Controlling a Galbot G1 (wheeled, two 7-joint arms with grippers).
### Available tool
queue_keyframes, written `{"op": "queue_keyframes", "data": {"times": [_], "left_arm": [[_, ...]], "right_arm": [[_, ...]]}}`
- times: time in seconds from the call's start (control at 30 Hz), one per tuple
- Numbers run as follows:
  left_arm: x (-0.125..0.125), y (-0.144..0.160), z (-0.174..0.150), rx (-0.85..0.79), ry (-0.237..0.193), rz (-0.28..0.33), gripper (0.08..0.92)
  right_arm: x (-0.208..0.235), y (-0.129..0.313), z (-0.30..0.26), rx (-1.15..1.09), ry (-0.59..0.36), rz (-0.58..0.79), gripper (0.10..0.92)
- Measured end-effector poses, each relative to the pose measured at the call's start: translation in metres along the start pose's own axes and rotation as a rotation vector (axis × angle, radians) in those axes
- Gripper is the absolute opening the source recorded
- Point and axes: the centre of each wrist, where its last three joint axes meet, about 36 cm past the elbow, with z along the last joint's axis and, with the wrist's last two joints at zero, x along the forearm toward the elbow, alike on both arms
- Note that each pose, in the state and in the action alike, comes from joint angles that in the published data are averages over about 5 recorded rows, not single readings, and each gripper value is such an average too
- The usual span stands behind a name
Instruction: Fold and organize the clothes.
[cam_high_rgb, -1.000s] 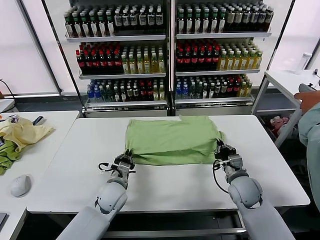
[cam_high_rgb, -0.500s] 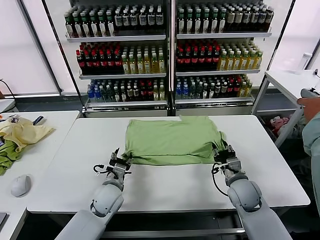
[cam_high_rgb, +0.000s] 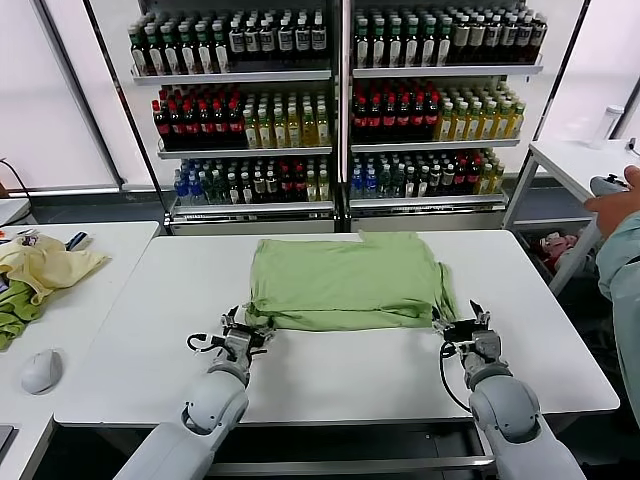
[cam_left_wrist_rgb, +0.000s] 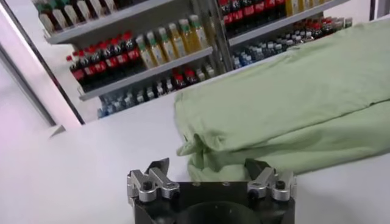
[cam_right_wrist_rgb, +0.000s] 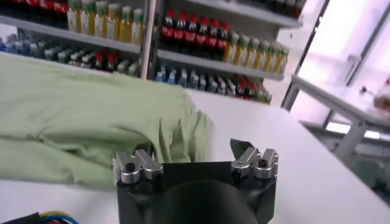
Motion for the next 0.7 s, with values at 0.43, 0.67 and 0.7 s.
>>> {"op": "queue_keyframes", "data": {"times": [0.43,0.67,0.7], "left_arm": [[0.001,-0.009,0.0,0.036,0.019,0.036,0.361],[0.001,-0.008,0.002,0.044,0.036,0.04,0.167],[0.0,-0.007,0.002,0.046,0.038,0.04,0.145]], "right_arm": [[-0.015,0.0,0.0,-0.054,0.064,-0.051,0.319],[-0.015,0.001,0.0,-0.066,0.075,-0.064,0.176],[-0.015,0.001,0.0,-0.067,0.076,-0.065,0.173]]}}
